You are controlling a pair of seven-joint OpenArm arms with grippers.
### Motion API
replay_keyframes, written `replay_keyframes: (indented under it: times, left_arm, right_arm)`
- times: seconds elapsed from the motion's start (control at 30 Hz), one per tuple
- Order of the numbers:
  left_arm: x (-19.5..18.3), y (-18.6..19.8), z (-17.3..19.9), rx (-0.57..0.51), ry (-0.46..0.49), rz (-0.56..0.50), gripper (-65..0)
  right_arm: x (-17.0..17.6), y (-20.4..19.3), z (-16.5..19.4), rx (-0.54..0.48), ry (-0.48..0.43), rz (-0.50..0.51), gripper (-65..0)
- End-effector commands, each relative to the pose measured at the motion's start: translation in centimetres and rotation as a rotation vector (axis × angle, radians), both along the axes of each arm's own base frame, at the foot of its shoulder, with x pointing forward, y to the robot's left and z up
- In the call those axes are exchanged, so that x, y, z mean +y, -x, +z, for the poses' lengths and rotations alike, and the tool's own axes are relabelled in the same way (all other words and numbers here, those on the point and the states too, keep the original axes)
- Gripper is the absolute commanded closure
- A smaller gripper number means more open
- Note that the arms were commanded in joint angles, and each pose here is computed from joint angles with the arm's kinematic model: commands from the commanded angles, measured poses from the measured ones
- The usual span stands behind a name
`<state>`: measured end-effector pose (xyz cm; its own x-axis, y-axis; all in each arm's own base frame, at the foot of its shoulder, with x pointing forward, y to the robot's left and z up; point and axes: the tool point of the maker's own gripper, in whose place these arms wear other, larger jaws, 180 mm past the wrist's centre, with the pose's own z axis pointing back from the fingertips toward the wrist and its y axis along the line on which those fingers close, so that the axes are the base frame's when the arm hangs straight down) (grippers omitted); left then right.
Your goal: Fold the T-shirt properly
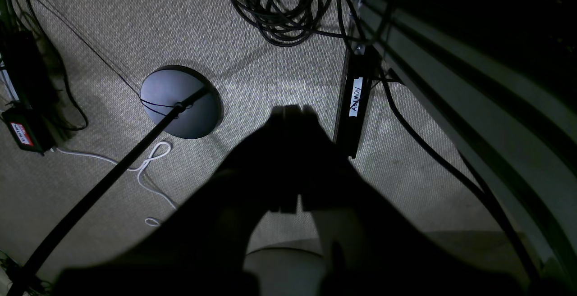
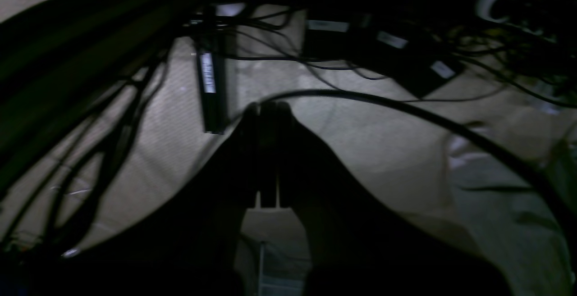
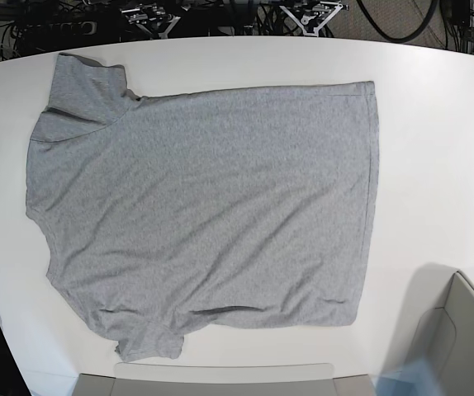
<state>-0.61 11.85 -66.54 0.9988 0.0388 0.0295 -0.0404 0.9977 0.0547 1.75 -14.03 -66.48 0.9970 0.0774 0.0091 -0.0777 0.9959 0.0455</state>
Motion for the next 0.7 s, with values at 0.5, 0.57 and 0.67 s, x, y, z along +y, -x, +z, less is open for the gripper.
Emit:
replay_keyframes:
  times: [0.5, 0.57, 0.67]
  left_arm:
    - [0.11, -0.09, 0.01, -0.005, -0.005, -0.004, -0.2]
    - [0.31, -0.09, 0.01, -0.005, -0.009, -0.004, -0.2]
    - [0.72, -0.09, 0.01, -0.005, -0.015, -0.005, -0.2]
  right_arm:
    - [-0.15, 0.29, 0.00, 0.005, 0.000, 0.002, -0.4]
    - [-0.15, 0.29, 0.00, 0.005, 0.000, 0.002, -0.4]
    - [-0.15, 0.29, 0.00, 0.005, 0.000, 0.002, -0.4]
